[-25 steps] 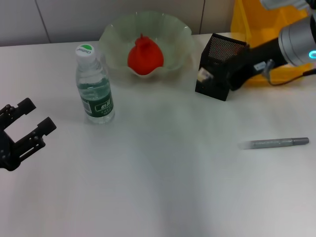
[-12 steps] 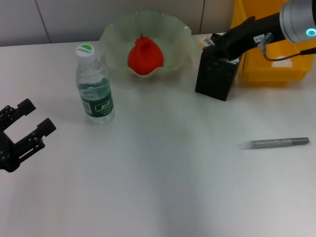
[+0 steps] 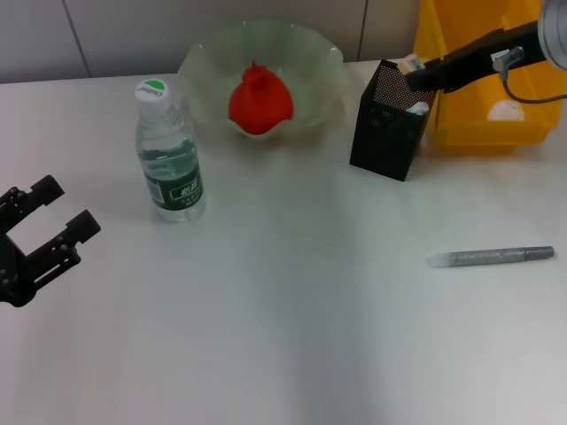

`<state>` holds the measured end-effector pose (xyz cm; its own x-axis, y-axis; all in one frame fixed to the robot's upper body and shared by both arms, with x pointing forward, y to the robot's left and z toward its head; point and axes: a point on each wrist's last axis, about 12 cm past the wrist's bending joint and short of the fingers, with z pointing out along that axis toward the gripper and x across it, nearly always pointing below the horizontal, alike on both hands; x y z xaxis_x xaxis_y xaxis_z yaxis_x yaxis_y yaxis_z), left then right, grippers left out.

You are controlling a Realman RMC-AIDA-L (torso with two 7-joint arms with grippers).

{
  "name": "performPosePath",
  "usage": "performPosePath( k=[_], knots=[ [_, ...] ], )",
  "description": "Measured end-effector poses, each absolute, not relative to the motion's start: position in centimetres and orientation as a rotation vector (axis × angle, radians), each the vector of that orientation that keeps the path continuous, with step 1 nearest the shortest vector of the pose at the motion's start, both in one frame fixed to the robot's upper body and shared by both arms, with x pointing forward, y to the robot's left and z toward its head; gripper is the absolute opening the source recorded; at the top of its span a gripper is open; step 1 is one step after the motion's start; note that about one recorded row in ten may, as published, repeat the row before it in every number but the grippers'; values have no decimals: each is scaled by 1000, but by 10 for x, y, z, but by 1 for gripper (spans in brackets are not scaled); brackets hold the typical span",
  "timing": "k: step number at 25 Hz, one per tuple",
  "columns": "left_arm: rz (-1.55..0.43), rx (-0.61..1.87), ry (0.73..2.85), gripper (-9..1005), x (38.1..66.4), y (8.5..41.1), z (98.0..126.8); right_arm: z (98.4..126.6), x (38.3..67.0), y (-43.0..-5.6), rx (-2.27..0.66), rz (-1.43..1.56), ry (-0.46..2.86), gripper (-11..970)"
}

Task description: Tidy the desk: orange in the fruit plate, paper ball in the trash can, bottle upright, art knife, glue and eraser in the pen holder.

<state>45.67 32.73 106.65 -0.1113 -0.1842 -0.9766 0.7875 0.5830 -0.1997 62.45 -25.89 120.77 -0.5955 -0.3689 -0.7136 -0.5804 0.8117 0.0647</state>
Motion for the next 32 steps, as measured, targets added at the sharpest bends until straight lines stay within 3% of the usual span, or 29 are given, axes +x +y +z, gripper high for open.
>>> performPosePath(
  k=[32],
  knots=[
    [-894, 538, 1466, 738, 453, 328, 1064, 1191, 649, -261, -679, 343, 2295, 337]
  ],
)
